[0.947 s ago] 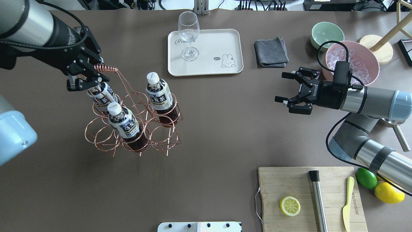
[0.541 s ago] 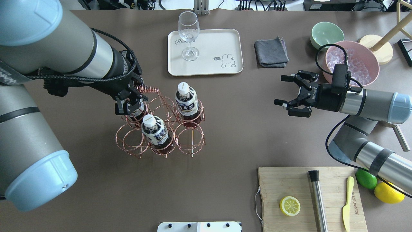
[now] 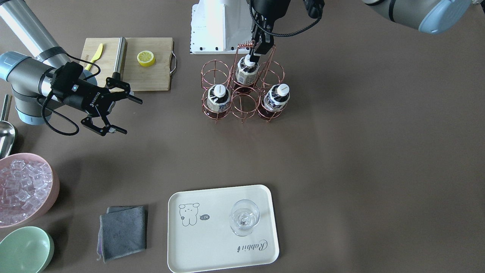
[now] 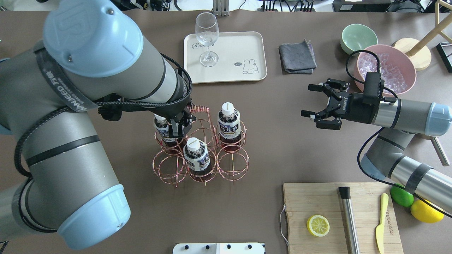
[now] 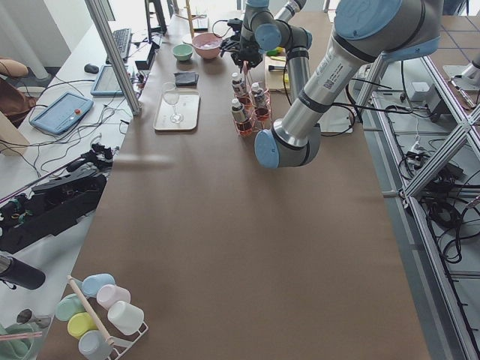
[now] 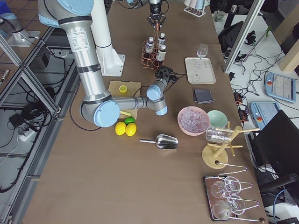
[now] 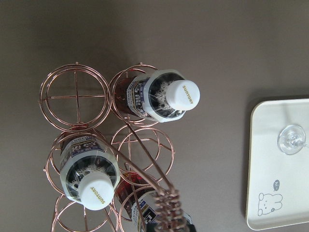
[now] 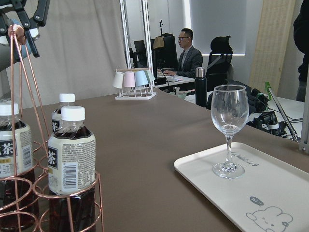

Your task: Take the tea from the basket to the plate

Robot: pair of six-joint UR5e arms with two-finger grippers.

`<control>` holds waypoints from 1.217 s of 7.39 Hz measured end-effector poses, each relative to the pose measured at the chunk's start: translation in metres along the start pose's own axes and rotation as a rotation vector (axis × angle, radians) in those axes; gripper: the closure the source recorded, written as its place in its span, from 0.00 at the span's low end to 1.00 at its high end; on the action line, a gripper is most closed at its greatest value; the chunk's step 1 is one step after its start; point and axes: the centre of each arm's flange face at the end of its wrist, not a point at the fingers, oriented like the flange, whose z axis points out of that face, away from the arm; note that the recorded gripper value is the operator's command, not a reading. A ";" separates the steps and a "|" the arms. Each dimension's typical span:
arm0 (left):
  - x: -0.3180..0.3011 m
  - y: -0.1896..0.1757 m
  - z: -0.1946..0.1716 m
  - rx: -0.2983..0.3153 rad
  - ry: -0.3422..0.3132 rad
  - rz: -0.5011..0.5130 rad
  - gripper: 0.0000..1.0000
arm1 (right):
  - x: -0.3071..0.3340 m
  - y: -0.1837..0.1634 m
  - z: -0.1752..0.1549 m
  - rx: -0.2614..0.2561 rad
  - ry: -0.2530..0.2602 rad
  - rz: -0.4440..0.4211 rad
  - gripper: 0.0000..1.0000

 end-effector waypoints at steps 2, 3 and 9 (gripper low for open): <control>-0.001 0.020 0.005 -0.001 -0.001 -0.007 1.00 | -0.002 0.003 0.001 -0.004 -0.004 -0.005 0.00; 0.002 0.029 0.012 0.010 0.001 -0.011 1.00 | -0.003 0.003 0.002 -0.004 -0.007 -0.020 0.00; 0.009 0.045 0.019 0.026 0.008 -0.014 1.00 | -0.029 -0.006 0.023 -0.018 -0.123 -0.159 0.00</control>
